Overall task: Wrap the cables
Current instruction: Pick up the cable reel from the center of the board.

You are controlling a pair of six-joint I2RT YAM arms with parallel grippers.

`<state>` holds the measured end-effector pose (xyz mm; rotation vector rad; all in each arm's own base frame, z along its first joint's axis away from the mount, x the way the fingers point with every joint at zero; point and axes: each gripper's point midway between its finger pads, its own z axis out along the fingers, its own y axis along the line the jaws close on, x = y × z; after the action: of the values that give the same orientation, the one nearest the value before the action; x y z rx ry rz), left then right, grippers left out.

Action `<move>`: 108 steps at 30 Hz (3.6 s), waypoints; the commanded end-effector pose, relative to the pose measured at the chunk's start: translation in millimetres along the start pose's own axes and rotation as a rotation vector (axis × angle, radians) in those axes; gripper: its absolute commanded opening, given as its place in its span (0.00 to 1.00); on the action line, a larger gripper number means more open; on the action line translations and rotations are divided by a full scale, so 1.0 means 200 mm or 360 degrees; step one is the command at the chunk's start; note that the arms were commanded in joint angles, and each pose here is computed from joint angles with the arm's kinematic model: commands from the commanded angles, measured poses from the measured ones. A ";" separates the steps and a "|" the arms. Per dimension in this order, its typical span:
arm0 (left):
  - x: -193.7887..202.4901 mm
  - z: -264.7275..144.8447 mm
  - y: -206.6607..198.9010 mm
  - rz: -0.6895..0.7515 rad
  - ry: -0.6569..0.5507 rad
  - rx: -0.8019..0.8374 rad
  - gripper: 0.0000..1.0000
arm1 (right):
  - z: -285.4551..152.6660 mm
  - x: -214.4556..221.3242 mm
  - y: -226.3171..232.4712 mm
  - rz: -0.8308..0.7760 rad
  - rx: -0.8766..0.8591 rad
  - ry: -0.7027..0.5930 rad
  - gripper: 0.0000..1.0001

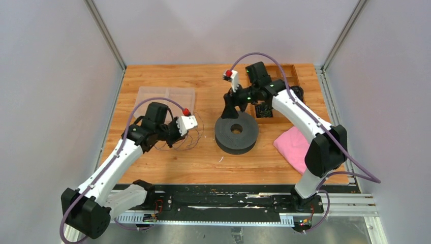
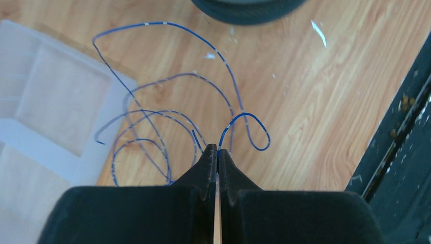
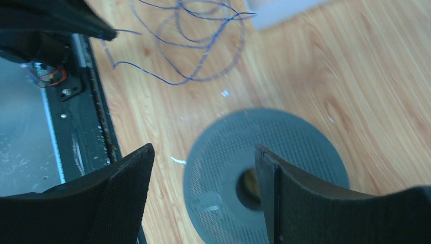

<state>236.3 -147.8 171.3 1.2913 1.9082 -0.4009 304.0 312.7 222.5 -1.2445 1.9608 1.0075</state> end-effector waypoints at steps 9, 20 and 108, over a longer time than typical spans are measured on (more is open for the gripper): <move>0.35 0.18 -0.18 0.0460 0.0443 0.0174 0.07 | -0.32 0.31 -0.22 0.0041 0.0379 0.0142 0.72; 0.52 0.16 -0.30 0.0481 0.0567 0.0195 0.17 | -0.06 0.59 -0.10 -0.0089 0.0298 0.0517 0.82; 0.00 -0.04 -0.12 0.0373 0.0209 -0.0114 0.82 | -0.09 0.33 0.10 0.0075 0.0141 0.0107 0.07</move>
<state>194.1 -116.1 145.9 1.6490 1.9007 0.0022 258.5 261.5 153.3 -1.3437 2.1809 0.7318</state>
